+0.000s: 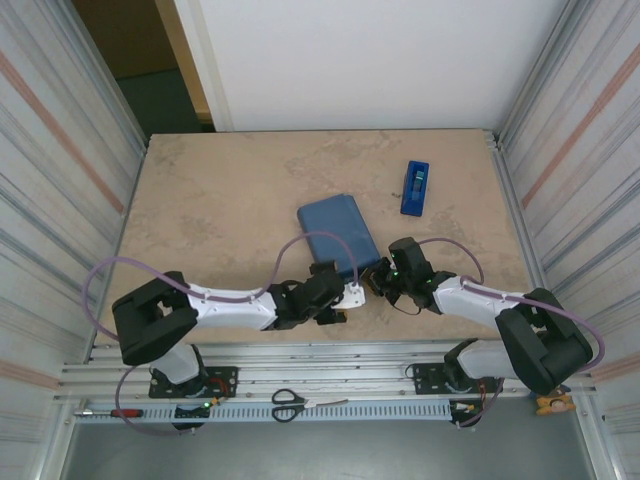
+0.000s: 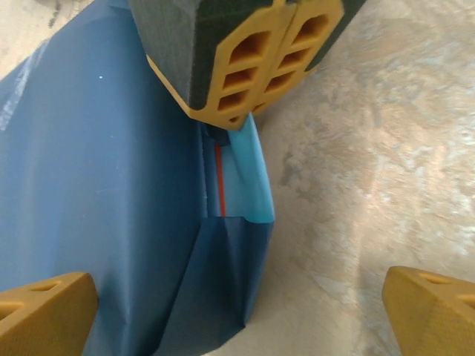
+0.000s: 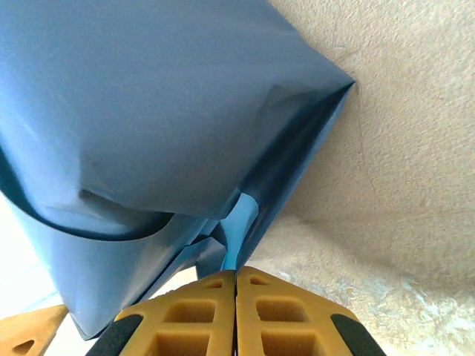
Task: Wrap the gift box in paper
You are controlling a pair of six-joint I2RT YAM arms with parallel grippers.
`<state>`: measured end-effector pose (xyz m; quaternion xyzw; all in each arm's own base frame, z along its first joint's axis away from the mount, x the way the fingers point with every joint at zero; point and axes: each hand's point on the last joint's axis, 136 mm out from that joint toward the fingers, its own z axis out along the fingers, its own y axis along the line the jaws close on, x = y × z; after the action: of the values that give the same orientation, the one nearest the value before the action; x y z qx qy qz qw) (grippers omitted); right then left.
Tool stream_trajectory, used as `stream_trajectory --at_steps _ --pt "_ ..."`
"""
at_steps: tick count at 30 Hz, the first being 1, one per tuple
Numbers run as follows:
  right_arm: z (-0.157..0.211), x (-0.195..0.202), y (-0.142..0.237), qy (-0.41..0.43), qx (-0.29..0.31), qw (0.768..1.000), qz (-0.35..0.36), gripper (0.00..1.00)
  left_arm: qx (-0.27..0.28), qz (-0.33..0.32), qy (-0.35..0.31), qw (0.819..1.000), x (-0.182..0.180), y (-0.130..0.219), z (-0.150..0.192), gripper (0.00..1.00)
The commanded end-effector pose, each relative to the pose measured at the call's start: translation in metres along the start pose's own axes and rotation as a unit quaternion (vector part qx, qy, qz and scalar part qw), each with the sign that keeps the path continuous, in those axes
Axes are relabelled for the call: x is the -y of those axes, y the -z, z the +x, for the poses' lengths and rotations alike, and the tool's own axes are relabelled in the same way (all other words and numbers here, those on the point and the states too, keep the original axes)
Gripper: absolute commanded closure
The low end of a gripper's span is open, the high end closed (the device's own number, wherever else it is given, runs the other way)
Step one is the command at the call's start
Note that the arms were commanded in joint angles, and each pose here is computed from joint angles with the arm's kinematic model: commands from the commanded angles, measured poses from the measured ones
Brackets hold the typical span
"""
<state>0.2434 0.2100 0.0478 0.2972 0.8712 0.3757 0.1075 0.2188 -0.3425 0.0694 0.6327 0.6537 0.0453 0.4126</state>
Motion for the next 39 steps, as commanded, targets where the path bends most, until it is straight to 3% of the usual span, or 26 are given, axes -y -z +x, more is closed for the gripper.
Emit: stream_trajectory --at_steps 1,7,14,24,39 --pt "-0.001 -0.006 0.000 -0.011 -0.002 1.000 -0.011 0.91 0.001 -0.081 -0.009 0.997 -0.031 0.000 -0.012 0.01" --pt "-0.002 -0.005 0.001 -0.013 -0.001 1.000 -0.010 0.91 0.031 -0.098 0.011 0.995 -0.036 0.010 -0.020 0.01" --pt "-0.002 -0.007 0.001 -0.015 -0.002 1.000 -0.013 0.91 0.017 -0.082 -0.013 0.996 -0.025 -0.002 -0.013 0.01" --pt "-0.002 -0.005 0.000 -0.016 -0.002 1.000 -0.011 0.91 0.012 -0.140 -0.012 0.990 -0.044 -0.005 -0.015 0.01" --pt "-0.002 -0.010 0.002 -0.015 -0.004 1.000 -0.019 0.91 -0.005 -0.114 0.005 0.993 -0.035 -0.015 -0.006 0.07"
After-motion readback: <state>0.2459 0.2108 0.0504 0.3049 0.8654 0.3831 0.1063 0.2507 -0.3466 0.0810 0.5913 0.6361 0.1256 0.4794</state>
